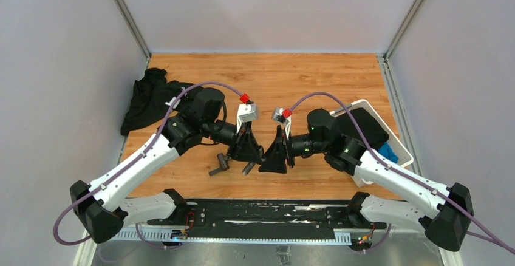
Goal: Install the water faucets
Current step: Adjust the water faucet at the center of the board.
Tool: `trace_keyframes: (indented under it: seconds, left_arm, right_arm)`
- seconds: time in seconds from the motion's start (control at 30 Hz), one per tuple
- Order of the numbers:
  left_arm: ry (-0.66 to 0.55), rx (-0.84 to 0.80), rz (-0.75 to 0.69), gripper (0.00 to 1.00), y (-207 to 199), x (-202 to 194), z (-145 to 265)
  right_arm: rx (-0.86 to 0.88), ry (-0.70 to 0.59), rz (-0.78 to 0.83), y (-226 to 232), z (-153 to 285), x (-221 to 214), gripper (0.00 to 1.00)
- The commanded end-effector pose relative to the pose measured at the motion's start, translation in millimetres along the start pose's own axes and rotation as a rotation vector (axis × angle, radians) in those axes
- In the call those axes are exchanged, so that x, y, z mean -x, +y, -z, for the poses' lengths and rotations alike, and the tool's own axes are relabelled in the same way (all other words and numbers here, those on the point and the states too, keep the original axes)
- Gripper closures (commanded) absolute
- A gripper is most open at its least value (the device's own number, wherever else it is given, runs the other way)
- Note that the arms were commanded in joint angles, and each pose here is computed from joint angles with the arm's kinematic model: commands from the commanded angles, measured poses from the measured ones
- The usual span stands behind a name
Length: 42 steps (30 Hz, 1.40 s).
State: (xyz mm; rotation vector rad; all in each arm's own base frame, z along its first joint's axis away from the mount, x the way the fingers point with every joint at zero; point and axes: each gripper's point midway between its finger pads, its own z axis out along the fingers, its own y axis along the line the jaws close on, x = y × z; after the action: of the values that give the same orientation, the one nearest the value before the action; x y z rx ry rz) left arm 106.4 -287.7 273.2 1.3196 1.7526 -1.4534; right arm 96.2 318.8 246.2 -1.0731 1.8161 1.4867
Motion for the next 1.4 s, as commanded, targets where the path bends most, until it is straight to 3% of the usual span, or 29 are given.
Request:
trace_keyframes:
  seconds: [0.0,0.03,0.07,0.17,0.23,0.3,0.47,0.53,0.77,0.9,1.13,1.37]
  left_arm:
    - [-0.019,0.010,-0.017,1.00,3,6,0]
    - [-0.023,0.023,-0.019,0.94,5,8,1]
    - [-0.028,0.040,-0.019,0.80,6,9,2]
    - [-0.050,0.108,0.000,0.28,16,12,4]
    - [-0.077,0.176,-0.003,0.18,24,16,12]
    - [-0.170,0.257,0.036,0.15,36,24,24]
    - [-0.524,0.252,0.080,0.13,31,40,40]
    - [-0.590,0.273,0.109,0.13,34,41,44]
    - [-0.675,0.289,0.155,0.13,45,27,45]
    - [-0.717,0.274,0.160,0.13,46,15,43]
    - [-0.678,0.264,0.124,0.12,48,-5,24]
    - [-0.699,0.181,0.109,0.11,39,1,16]
  right_arm:
    - [0.019,-0.023,0.022,5,2,8,1.00]
    - [0.011,-0.025,0.024,4,2,8,1.00]
    - [0.001,-0.030,0.029,3,3,8,1.00]
    - [-0.057,-0.050,0.029,-4,9,9,1.00]
    - [-0.095,-0.084,0.034,-7,15,15,1.00]
    - [-0.125,-0.128,0.038,-9,22,23,1.00]
    - [-0.170,-0.243,0.003,-11,34,43,1.00]
    - [-0.206,-0.250,-0.038,-19,34,43,1.00]
    - [-0.378,-0.399,-0.340,-68,41,52,1.00]
    - [-0.346,-0.541,-0.460,-72,44,72,1.00]
    - [-0.261,-0.609,-0.486,-57,43,104,1.00]
    - [-0.206,-0.624,-0.473,-44,44,118,1.00]
